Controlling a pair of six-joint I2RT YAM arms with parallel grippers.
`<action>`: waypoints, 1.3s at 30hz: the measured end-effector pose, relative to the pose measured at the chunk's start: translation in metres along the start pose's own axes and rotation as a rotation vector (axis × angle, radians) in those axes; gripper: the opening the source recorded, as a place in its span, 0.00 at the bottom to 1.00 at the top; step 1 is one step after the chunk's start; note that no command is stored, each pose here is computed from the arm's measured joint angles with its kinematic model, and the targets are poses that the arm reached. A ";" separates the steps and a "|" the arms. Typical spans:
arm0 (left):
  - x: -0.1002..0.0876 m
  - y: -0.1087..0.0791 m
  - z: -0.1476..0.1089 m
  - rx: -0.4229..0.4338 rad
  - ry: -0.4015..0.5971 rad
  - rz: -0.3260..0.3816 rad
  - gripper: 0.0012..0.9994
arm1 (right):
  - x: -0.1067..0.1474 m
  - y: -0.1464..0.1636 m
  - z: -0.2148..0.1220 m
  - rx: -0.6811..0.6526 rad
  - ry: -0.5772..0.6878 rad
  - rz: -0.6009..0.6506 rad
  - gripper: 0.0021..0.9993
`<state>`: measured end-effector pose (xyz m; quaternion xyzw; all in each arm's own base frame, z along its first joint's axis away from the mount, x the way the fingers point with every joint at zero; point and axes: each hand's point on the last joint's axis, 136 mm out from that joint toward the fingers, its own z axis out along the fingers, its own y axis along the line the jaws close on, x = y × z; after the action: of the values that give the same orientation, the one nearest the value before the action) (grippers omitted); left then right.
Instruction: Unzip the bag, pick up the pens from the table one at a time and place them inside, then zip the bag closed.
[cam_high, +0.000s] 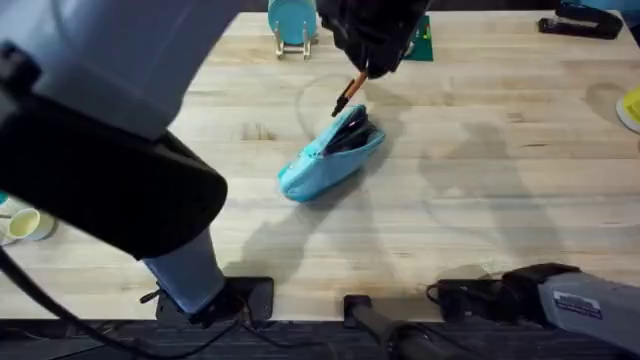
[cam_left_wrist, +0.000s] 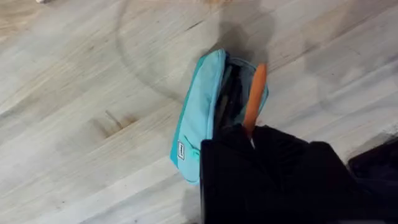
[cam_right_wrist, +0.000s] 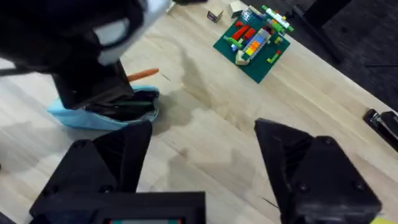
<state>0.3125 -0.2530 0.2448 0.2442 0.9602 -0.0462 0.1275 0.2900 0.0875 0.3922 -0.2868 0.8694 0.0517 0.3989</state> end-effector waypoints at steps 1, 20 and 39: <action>0.001 -0.001 0.004 0.000 0.009 0.000 0.04 | 0.000 0.000 0.000 0.000 0.000 0.000 1.00; 0.030 -0.013 0.082 0.044 0.142 0.010 0.04 | 0.013 0.004 0.000 -0.017 0.052 0.011 1.00; 0.059 -0.010 0.134 0.035 0.212 0.018 0.04 | 0.032 0.014 -0.012 -0.029 0.084 0.013 1.00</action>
<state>0.2877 -0.2550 0.0999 0.2584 0.9651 -0.0360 0.0214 0.2576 0.0809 0.3752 -0.2890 0.8864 0.0548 0.3574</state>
